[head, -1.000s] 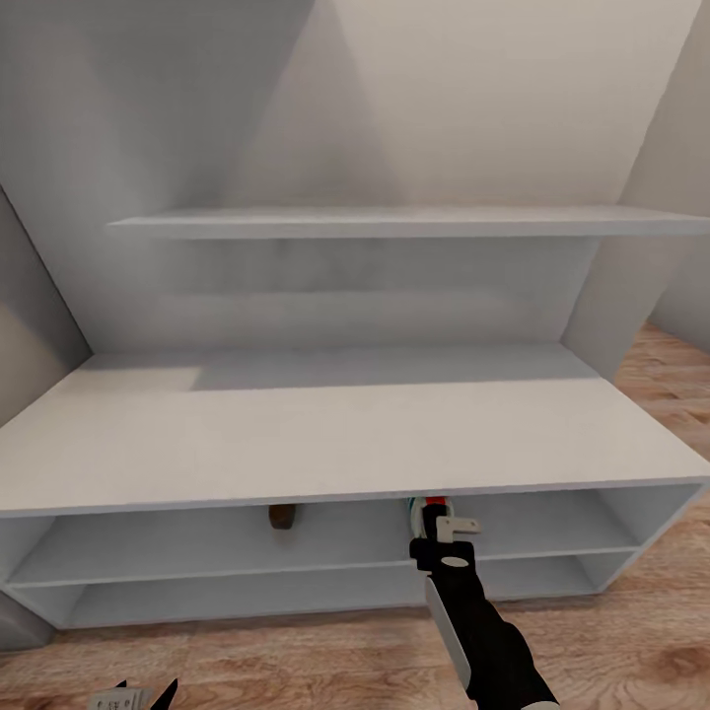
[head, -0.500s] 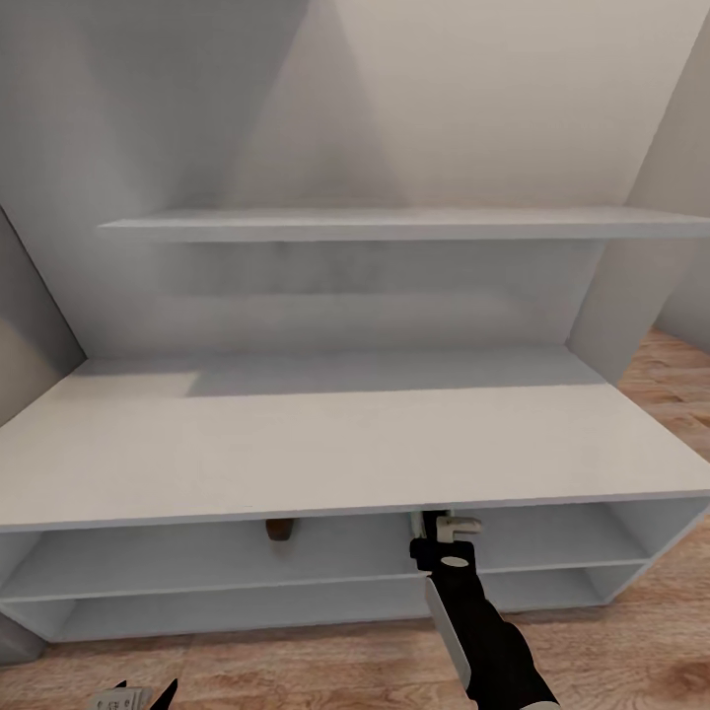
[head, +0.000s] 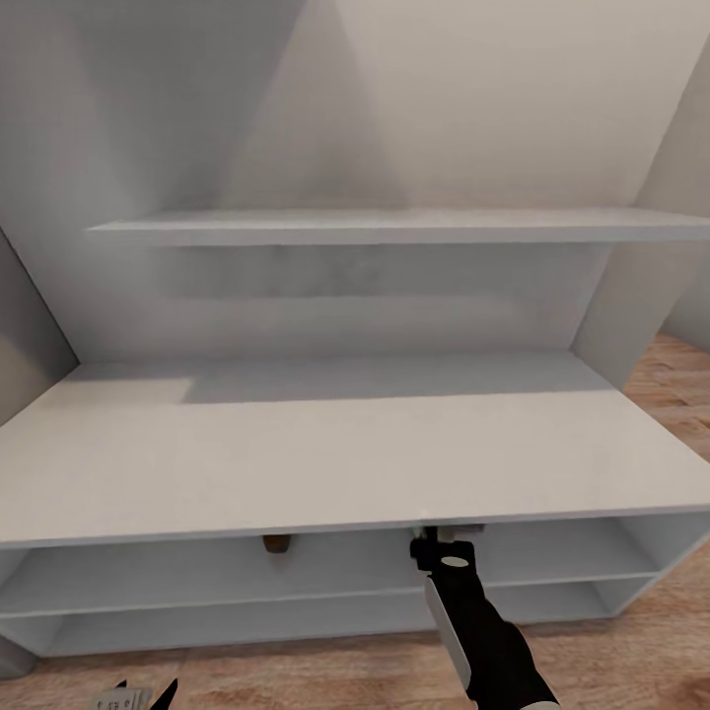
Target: Pick up the two gym shoes and the two sandals from the corridor floor and place them onto the hallstand (shoe rack) in the corridor, making sure they are on the rack and not on the floor. Arrange them so the two gym shoes are next to each other and the two sandals are next to each other.
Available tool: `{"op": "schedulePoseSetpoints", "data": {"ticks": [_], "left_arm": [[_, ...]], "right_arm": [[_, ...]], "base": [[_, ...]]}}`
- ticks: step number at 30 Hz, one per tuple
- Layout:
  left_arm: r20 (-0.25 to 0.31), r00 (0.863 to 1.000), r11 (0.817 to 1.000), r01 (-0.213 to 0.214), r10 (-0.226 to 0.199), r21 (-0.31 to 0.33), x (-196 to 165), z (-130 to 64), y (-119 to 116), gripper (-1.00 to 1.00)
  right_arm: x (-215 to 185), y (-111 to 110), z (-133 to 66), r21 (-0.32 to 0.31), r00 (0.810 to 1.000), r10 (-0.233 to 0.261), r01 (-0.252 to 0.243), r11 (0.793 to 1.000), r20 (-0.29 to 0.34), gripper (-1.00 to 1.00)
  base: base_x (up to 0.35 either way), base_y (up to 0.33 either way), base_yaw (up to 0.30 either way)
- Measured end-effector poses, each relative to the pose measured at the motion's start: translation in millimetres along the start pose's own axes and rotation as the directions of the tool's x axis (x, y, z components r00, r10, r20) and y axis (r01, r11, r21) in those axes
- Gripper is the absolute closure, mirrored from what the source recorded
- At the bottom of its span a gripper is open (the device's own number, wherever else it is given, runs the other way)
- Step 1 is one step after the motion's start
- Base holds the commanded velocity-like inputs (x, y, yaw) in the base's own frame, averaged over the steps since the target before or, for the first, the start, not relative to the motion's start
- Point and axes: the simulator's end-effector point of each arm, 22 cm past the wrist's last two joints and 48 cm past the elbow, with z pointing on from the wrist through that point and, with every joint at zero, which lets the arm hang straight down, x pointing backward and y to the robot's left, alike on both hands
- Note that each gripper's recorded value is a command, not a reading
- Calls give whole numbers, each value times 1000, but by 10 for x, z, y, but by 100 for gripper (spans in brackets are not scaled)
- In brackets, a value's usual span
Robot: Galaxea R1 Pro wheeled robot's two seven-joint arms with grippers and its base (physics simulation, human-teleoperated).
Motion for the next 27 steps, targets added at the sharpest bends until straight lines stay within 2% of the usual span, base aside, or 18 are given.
{"op": "schedulePoseSetpoints", "data": {"ticks": [6,7,8,15,27], "left_arm": [[0,1000,1000,0,0,0,0,1,0,-100],[0,1000,1000,0,0,0,1,1,0,-100],[-1,1000,1000,0,0,0,2,1,0,-100],[0,1000,1000,0,0,0,1,2,1,-100],[-1,1000,1000,0,0,0,2,3,1,-100]], "right_arm": [[-2,-1,1,1,1000,-2,2,1000,1,100],[-2,-1,1,1,1000,-3,3,1000,1,-100],[62,4,18,0,1000,-4,4,1000,-13,-100],[63,4,19,0,1000,-4,4,1000,-14,-100],[65,4,21,0,1000,-5,5,1000,-14,-100]], "base": [[28,0,0],[3,0,0],[1,0,0],[-38,0,0],[-307,0,0]]}}
